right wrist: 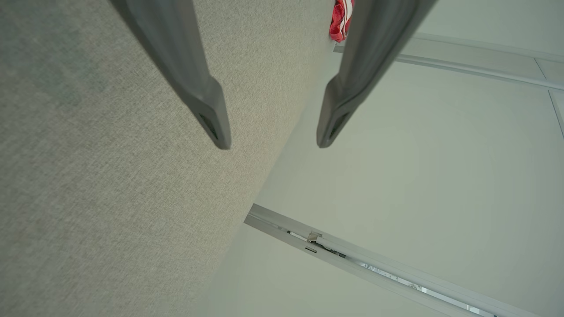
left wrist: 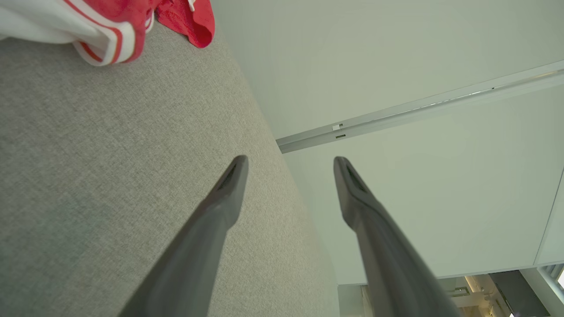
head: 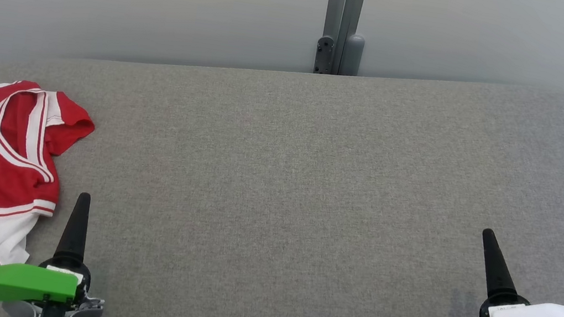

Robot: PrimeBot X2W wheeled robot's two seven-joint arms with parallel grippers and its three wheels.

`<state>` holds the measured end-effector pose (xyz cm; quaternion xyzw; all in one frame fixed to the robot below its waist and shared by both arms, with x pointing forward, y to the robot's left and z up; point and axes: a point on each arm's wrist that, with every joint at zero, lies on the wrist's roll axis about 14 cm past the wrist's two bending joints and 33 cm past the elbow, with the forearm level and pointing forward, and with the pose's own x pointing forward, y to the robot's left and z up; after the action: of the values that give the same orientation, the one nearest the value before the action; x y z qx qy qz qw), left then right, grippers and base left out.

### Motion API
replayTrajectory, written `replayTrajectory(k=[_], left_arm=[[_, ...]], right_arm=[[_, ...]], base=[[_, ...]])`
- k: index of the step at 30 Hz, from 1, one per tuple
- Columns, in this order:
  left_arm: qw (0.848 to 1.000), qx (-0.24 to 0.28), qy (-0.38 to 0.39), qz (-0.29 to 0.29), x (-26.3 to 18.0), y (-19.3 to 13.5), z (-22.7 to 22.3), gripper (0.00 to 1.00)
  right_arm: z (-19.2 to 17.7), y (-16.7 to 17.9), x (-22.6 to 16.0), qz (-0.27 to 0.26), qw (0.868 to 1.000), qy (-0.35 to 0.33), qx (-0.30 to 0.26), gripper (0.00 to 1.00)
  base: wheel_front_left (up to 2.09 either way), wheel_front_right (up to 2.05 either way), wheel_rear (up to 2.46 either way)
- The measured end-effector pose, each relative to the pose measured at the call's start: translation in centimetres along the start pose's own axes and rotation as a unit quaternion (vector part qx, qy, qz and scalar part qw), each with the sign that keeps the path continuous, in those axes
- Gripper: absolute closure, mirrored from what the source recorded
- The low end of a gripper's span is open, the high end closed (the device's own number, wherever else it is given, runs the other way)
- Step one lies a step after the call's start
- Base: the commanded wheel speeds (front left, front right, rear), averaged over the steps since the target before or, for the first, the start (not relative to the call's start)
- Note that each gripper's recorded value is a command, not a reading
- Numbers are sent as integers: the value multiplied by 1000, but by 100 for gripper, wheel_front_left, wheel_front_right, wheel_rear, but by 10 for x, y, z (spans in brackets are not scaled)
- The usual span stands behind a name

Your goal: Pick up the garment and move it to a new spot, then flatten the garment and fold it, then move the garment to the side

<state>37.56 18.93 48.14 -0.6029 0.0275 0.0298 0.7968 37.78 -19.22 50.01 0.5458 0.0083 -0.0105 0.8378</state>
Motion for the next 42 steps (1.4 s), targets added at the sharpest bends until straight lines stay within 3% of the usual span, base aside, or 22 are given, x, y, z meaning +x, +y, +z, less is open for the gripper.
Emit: replayTrajectory(k=[9, 19, 42], left_arm=[[994, 111, 6, -4, -2, -2, -5, 0], [980, 200, 4, -7, -6, 0, -6, 0], [935, 354, -3, -26, -10, -5, -8, 0]], right_arm=[[1, 9, -1, 16, 993, 0, -118, 0], [1, 10, -3, 23, 977, -3, -213, 0], [-1, 13, -9, 38, 932, -12, -361, 0]], base=[[0, 0, 0], [0, 0, 0], [0, 0, 0]])
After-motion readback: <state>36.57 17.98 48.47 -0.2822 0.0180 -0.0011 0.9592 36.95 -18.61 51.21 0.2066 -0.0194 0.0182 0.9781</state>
